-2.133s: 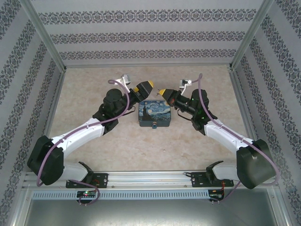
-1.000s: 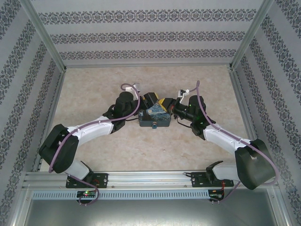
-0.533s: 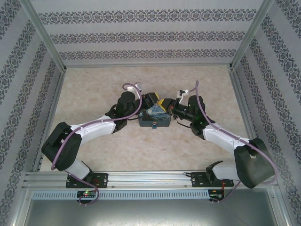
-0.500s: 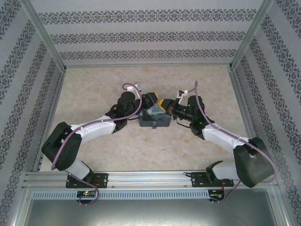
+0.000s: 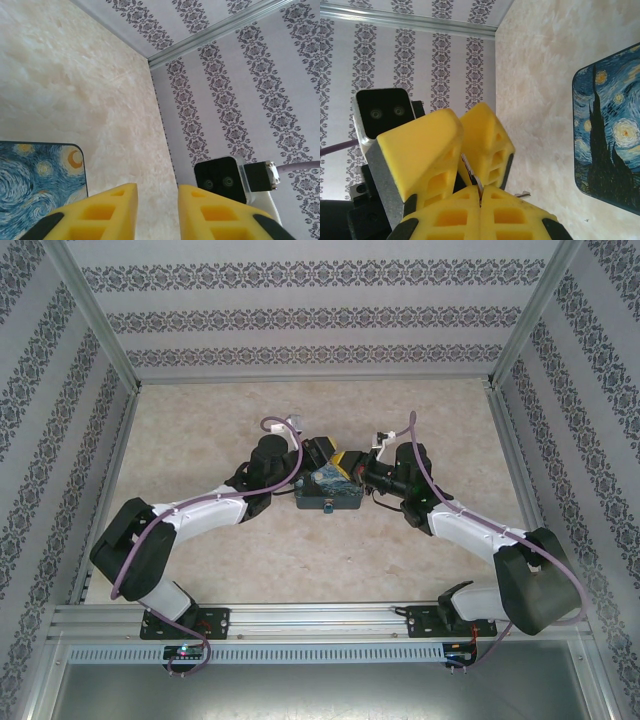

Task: Unlock a padlock with a key

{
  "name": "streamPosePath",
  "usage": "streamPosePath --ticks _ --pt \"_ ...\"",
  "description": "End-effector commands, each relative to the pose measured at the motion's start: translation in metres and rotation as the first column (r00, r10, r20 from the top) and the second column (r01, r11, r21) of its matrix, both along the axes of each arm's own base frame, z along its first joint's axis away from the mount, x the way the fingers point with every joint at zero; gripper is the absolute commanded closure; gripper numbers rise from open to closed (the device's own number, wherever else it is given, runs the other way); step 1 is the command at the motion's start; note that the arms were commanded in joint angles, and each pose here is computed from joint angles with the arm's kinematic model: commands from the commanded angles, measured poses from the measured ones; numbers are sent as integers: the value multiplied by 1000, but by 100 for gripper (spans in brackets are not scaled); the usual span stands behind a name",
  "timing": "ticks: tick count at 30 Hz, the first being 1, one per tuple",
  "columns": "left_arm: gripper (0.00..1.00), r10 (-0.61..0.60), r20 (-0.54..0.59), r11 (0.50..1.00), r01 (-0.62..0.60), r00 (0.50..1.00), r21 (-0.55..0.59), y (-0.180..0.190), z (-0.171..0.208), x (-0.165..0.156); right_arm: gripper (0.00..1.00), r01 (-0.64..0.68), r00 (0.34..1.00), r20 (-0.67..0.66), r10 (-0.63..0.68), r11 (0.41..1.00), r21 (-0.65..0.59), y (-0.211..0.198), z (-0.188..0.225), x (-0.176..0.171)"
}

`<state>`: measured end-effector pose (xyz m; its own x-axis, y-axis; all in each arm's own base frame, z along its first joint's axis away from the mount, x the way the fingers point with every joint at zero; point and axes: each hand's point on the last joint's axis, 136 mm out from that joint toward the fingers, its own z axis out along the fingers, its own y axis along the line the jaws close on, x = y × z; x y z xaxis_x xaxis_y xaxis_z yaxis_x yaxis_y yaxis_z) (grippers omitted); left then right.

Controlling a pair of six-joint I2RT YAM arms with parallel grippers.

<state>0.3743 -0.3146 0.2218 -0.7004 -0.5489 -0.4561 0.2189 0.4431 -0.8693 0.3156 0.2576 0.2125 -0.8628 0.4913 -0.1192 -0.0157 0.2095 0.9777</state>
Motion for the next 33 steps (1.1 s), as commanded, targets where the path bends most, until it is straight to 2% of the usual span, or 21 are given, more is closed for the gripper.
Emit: streamPosePath --ticks 1,8,13,17,18,19,22,27,33 --pt "71 -9 48 999 11 999 -41 -9 16 -1 100 -10 999 47 8 1000 27 7 19 3" --pt "78 -3 53 999 6 999 -50 -9 19 0 100 -13 999 45 12 1000 23 8 17 3" --pt "100 -13 59 999 16 998 -46 -11 22 0 100 -17 999 49 16 1000 24 8 17 1" --pt "100 -18 64 999 22 998 -49 -12 24 -1 100 -15 999 50 14 1000 18 6 16 0" --pt "100 -18 68 999 22 998 -49 -11 26 -1 93 -12 999 51 11 1000 16 4 16 0" --pt "100 -20 69 999 23 997 -43 -11 26 -2 80 -12 998 56 11 1000 15 3 16 0" --pt "100 -29 79 999 31 996 -27 -10 31 -5 58 1 997 82 -1 1000 3 -6 18 -1" --pt "100 -52 96 998 54 994 -13 -10 38 -10 54 49 986 159 -46 999 -17 -26 28 5" --pt "100 -72 94 997 75 993 -25 -12 41 -13 57 15 963 268 -5 999 -38 -27 43 3"
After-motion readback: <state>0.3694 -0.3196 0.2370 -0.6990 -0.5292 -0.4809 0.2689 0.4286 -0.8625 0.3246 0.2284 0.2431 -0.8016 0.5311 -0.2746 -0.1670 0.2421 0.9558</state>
